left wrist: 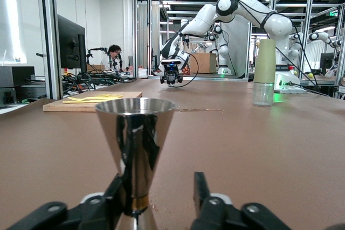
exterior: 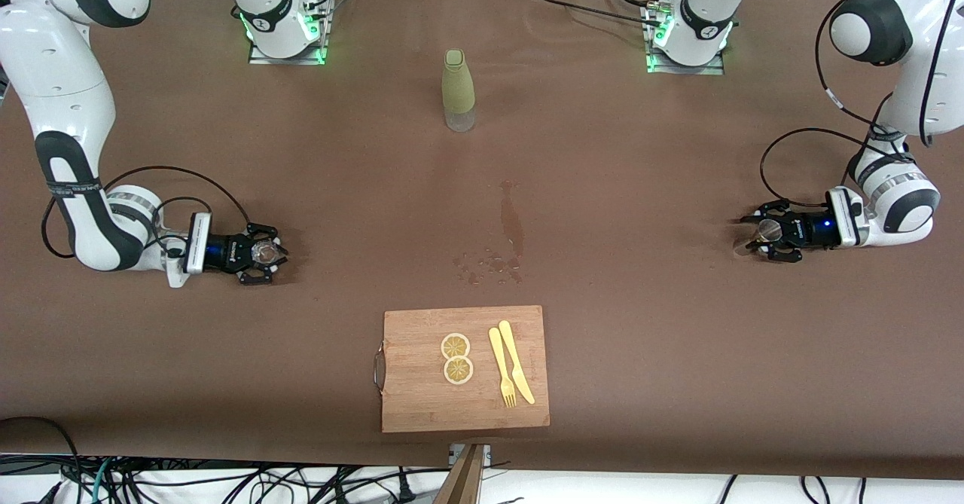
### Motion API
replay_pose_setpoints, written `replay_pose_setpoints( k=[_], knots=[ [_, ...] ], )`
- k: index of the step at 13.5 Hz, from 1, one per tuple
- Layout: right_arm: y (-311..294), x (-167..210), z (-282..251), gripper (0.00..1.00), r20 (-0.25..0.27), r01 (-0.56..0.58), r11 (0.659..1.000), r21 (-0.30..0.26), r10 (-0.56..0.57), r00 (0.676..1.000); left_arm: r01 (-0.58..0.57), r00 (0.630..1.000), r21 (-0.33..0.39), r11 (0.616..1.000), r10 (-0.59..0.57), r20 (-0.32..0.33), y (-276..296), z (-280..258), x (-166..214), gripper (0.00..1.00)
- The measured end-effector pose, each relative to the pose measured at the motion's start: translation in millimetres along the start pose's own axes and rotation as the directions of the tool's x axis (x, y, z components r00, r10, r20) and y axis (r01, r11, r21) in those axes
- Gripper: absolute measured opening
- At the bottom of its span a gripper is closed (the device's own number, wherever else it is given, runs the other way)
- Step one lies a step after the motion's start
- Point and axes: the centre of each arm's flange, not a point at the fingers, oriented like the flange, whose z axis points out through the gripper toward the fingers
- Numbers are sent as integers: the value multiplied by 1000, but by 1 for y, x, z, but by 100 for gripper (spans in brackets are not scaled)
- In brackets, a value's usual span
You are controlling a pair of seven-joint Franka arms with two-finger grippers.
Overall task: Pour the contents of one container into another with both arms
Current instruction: 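Grasp the glass cup with the right gripper while the left gripper grasps the jigger, then lift both held cups and bring them together above the board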
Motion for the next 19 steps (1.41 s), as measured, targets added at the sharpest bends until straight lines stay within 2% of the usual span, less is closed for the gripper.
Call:
replay_pose_setpoints(
  k=[1, 2, 3, 7, 11, 13, 15, 17, 19],
  knots=[
    [6, 9, 11, 15, -16, -13, 1000, 5, 13, 1000, -2, 1000, 0, 1000, 2, 1, -1, -1, 1, 38],
    [15, 20, 22, 15, -24, -27, 1000, 9, 27, 999, -3, 1000, 1, 1000, 3, 3, -1, -1, 1, 24],
    [24, 31, 32, 15, -15, -38, 999, 9, 38, 999, -5, 1000, 1, 1000, 5, 4, -1, -2, 1, 21],
    [60, 80, 77, 15, 53, -84, 996, -25, 86, 995, -7, 1000, 2, 1000, 7, 5, -2, -3, 2, 21],
    [78, 130, 122, 15, 62, -122, 989, -87, 128, 990, -2, 1000, -26, 1000, 1, -1, -15, 13, 9, 21],
    [77, 148, 147, 15, 59, -132, 989, -72, 136, 989, -7, 1000, -89, 996, 6, -7, -37, 50, 22, 21],
    [78, 166, 172, 15, 63, -116, 992, -49, 119, 991, -7, 999, -123, 992, 1, -44, -62, 111, 37, 21],
    [81, 192, 201, 15, 65, -116, 993, -26, 118, 991, 11, 999, -150, 989, -18, -42, -81, 181, 45, 21],
    [81, 211, 233, 15, 92, -136, 990, -40, 139, 986, 26, 999, -168, 986, -31, -27, -93, 252, 54, 21]
  ],
)
